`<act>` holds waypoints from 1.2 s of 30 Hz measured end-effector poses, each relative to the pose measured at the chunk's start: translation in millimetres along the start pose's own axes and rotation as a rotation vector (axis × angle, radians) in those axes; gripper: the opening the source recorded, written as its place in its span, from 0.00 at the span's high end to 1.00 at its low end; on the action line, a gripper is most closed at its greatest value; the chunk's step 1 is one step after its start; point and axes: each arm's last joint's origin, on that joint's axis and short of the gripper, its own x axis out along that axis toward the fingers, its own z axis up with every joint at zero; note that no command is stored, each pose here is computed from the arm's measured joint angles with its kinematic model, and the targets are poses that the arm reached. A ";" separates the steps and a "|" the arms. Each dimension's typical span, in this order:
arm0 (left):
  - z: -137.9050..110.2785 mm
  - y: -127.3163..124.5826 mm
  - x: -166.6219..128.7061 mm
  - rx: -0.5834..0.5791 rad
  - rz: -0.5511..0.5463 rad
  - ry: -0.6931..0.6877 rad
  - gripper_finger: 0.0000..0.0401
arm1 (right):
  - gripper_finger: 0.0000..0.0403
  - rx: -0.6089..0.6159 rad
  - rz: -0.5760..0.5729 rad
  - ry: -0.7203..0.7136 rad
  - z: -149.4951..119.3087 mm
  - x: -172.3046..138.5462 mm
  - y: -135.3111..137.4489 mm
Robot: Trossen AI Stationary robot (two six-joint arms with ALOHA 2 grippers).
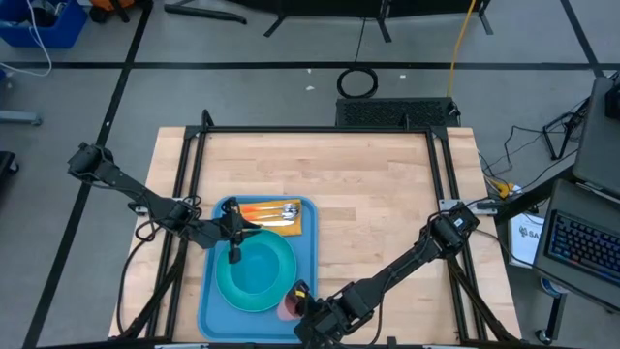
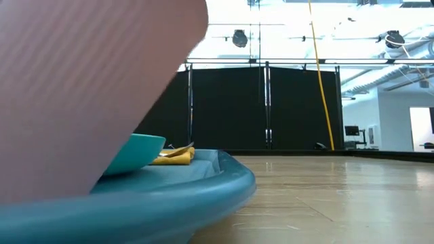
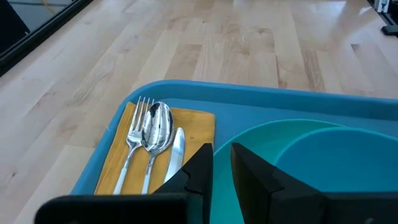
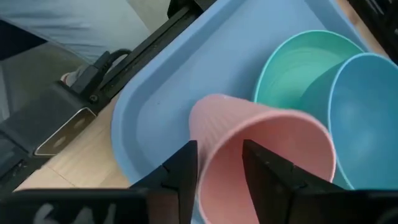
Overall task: Set up tray
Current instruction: Adjust the pink cup on the blue serving tray, then move the blue serving tray to the center of the table
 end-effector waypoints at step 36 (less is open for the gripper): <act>-2.1 0.6 -0.1 -0.023 0.003 0.021 0.84 | 0.66 0.924 -0.518 0.272 -56.4 -57.4 -11.1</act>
